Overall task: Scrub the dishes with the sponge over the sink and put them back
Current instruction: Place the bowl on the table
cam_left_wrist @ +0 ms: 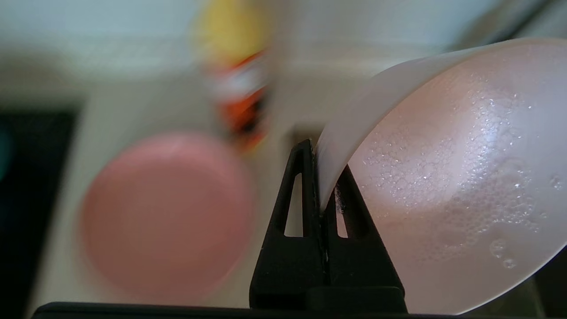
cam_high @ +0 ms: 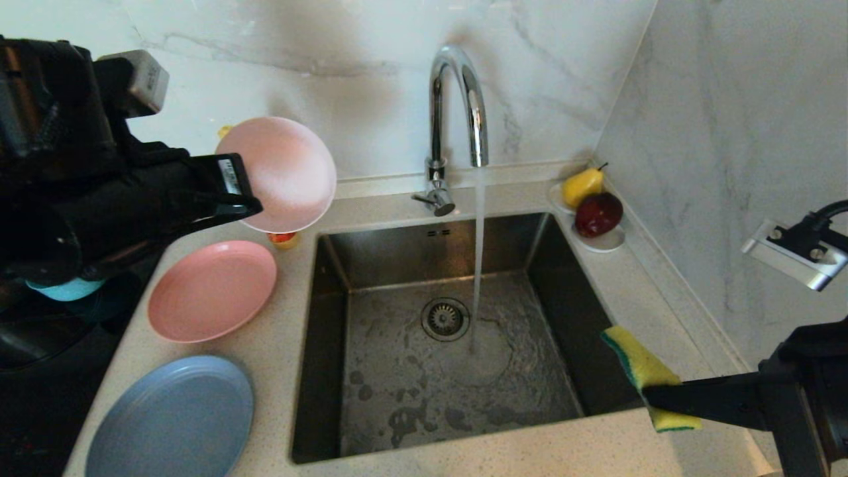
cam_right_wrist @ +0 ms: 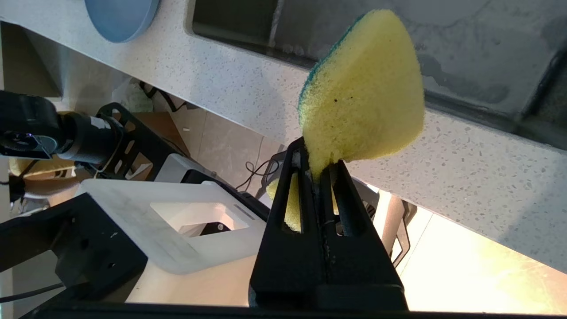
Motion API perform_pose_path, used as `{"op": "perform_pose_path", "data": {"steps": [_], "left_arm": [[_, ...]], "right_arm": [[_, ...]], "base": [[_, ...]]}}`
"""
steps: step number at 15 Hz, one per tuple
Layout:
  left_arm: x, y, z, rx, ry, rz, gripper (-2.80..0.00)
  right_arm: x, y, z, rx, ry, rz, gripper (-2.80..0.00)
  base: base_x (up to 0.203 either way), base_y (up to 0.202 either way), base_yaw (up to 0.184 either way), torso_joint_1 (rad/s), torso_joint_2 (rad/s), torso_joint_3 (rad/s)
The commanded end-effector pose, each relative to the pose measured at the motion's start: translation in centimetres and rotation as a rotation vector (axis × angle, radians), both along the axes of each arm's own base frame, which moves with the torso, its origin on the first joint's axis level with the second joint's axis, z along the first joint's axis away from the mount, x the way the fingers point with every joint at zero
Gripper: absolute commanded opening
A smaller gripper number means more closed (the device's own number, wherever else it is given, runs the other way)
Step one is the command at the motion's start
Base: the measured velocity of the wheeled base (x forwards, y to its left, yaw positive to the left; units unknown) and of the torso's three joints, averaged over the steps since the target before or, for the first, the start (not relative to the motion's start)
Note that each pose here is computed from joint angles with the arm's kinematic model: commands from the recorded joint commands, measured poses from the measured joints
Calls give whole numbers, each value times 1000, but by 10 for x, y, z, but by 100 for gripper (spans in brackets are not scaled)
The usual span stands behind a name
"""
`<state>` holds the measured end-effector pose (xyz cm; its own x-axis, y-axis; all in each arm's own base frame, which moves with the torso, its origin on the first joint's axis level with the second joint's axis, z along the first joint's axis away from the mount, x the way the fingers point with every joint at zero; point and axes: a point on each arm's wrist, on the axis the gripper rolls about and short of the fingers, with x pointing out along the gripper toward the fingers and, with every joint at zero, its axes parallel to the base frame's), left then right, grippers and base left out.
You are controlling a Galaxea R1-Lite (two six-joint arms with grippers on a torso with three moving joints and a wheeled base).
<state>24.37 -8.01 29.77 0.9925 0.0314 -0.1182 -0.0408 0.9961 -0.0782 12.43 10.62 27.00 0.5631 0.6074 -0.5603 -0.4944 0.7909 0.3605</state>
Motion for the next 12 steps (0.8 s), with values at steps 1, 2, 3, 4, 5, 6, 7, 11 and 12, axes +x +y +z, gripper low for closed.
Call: {"op": "perform_pose_path", "data": {"steps": [1, 2, 3, 4, 5, 6, 7, 11, 12], "left_arm": [[-24, 44, 7, -43, 273, 146, -280], [-28, 61, 12, -95, 286, 192, -280], [-30, 78, 15, -141, 286, 246, -280], [-33, 96, 17, -188, 283, 316, -280], [-36, 112, 16, -230, 286, 386, -280], [-40, 127, 13, -269, 299, 458, -280], [-44, 141, 9, -315, 315, 530, -280], [-59, 202, -23, -499, 391, 741, -280], [-59, 217, -33, -533, 419, 783, -280]], "right_arm": [[3, 1, -2, -6, 10, -5, -280], [4, 1, -3, -12, 15, -9, -280], [4, 2, -4, -16, 18, -8, -280], [4, 0, -4, -16, 18, -13, -280], [5, -1, -5, -18, 19, -25, -280], [8, -2, -6, -21, 24, -38, -280], [11, -3, -8, -25, 29, -48, -280], [17, 1, -13, -39, 50, -51, -280], [17, 1, -12, -37, 47, -51, -280]], "base": [[0, 0, 0, 0, 0, 0], [0, 0, 0, 0, 0, 0], [0, 0, 0, 0, 0, 0], [0, 0, 0, 0, 0, 0], [0, 0, 0, 0, 0, 0], [0, 0, 0, 0, 0, 0], [0, 0, 0, 0, 0, 0], [0, 0, 0, 0, 0, 0], [0, 0, 0, 0, 0, 0]]}}
